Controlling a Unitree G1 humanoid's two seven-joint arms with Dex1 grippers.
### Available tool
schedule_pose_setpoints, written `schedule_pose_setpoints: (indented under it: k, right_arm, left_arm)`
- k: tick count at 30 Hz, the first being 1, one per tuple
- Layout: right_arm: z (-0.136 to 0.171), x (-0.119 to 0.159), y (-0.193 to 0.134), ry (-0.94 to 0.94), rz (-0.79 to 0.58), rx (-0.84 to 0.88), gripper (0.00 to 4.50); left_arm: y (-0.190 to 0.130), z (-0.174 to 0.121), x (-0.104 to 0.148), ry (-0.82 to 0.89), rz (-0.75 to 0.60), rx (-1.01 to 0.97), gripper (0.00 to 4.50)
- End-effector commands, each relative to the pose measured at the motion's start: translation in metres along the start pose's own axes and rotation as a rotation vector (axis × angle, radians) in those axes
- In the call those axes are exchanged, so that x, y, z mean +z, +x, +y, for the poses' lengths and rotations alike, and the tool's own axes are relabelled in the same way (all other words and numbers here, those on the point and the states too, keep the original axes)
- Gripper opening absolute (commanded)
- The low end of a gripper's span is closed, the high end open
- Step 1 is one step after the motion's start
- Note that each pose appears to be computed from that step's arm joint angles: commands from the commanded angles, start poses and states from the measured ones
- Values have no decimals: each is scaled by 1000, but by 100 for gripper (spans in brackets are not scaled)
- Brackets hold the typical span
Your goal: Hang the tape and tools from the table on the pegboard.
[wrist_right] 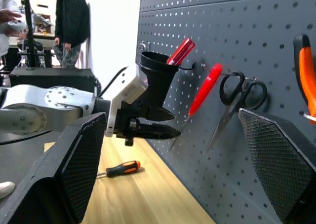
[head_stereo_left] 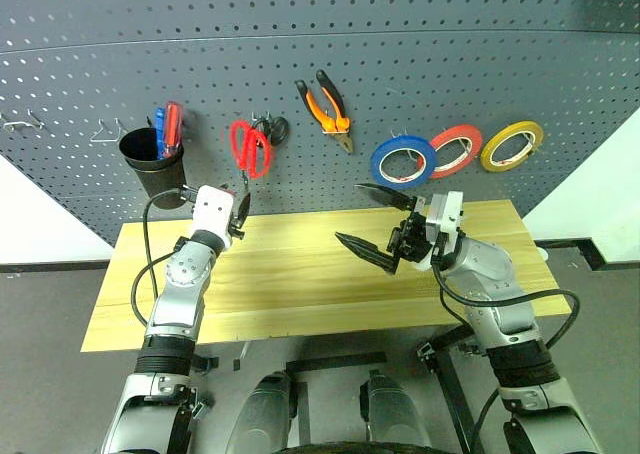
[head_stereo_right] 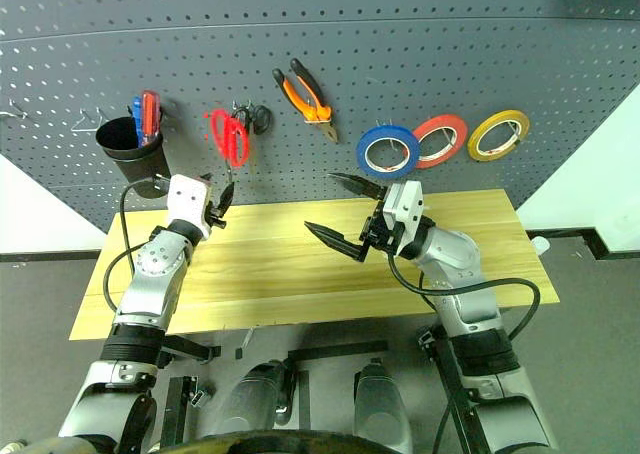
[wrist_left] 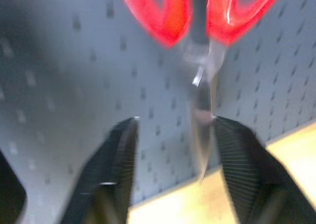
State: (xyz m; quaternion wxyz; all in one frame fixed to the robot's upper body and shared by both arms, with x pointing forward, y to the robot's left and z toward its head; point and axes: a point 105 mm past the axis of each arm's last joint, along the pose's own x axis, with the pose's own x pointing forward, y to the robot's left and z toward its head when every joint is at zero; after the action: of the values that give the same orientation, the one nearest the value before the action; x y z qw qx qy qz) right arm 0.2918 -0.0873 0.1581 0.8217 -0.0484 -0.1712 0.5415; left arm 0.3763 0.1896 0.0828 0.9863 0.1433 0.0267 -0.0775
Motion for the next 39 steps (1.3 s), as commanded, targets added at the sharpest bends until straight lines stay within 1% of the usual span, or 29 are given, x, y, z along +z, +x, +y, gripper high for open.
schedule_pose_setpoints:
  k: [1, 3, 5, 6, 7, 9, 11, 12, 16, 20, 28, 31, 35, 36, 39]
  right_arm:
    - [7, 1, -4, -71, 35, 45, 450]
    - [11, -7, -8, -82, 75, 65, 450]
    - [13, -13, -11, -88, 95, 72, 450]
    - [14, -14, -12, -89, 100, 72, 450]
    - [14, -15, -12, -89, 105, 71, 450]
    - [15, -18, -13, -88, 112, 71, 450]
    - [18, -22, -16, -92, 131, 79, 450]
    - [21, -26, -19, -91, 146, 86, 450]
    - [31, -36, -31, -83, 192, 103, 450]
    - [35, -37, -36, -74, 204, 94, 450]
    - [38, -40, -45, -71, 233, 77, 450]
    - [38, -40, -47, -72, 240, 70, 450]
    - [38, -40, -48, -72, 244, 67, 450]
    - [38, -41, -48, -72, 245, 68, 450]
    - [38, -41, -47, -68, 245, 71, 450]
  left_arm:
    - [-4, 9, -31, 27, 226, 63, 302]
    - [-8, 15, -50, 16, 348, 95, 302]
    - [-15, 20, -69, -124, 466, 122, 302]
    - [-17, 23, -75, -206, 497, 137, 302]
    - [-18, 26, -81, -283, 522, 150, 321]
    - [-21, 30, -89, -351, 570, 162, 355]
    - [-23, 37, -98, -323, 613, 176, 425]
    - [-24, 41, -103, -324, 634, 182, 446]
    - [-23, 57, -114, -311, 667, 195, 446]
    - [-24, 65, -125, -326, 708, 187, 446]
    - [-23, 65, -136, -373, 735, 151, 446]
    - [-22, 65, -138, -380, 733, 156, 388]
    - [-20, 64, -136, -390, 714, 153, 252]
    - [-19, 64, -136, -391, 714, 153, 225]
    - [-20, 64, -137, -393, 714, 154, 119]
